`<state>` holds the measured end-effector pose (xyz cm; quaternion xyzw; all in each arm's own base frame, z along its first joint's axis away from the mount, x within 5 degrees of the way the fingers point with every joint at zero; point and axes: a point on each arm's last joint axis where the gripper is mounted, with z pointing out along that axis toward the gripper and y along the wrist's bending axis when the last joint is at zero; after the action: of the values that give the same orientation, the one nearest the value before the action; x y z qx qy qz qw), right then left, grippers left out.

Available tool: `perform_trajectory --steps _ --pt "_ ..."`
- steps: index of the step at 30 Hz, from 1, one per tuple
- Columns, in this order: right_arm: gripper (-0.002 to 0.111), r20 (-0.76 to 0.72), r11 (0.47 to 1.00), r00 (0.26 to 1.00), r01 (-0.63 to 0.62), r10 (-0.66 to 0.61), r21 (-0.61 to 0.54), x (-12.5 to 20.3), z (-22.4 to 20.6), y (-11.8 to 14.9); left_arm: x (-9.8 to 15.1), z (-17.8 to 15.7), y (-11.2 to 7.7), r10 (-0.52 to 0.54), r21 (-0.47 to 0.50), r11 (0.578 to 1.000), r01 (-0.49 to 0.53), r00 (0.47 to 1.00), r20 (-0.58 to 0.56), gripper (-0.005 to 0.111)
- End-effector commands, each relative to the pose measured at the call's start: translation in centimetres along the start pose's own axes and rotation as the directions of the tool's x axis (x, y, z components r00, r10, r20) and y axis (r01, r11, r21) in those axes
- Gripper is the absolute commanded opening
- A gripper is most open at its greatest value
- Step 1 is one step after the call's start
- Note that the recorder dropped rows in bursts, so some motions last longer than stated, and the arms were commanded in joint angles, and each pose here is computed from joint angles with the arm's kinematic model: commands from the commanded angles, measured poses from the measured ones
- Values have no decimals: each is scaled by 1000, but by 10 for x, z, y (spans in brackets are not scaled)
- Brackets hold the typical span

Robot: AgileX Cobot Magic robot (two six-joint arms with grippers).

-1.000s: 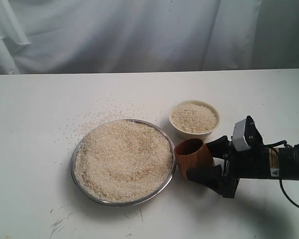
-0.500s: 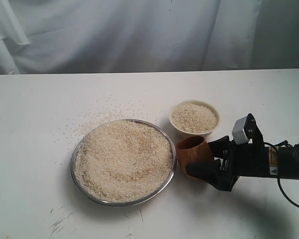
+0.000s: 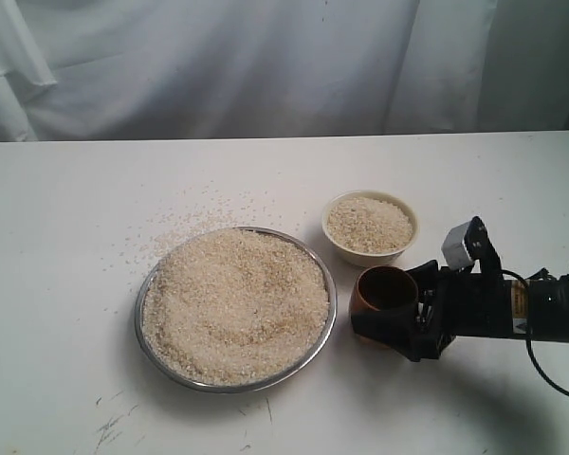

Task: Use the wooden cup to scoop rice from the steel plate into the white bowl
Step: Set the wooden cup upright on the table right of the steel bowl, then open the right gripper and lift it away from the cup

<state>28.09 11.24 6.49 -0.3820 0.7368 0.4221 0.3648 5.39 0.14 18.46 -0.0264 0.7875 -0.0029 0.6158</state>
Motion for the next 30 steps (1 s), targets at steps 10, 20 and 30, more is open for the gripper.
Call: perform_trajectory --steps 10,20,30 --pt "86 11 999 1000 17 -17 -30 -12 -3 6 0 0 0 1 3 1000 -1 1000 12 0" --pt "86 2 997 998 67 -67 -30 -38 -16 17 0 0 0 1 3 1000 -1 1000 12 0" --pt "84 62 993 992 114 -114 -9 -89 -41 45 0 0 0 1 3 1000 -1 1000 12 0"
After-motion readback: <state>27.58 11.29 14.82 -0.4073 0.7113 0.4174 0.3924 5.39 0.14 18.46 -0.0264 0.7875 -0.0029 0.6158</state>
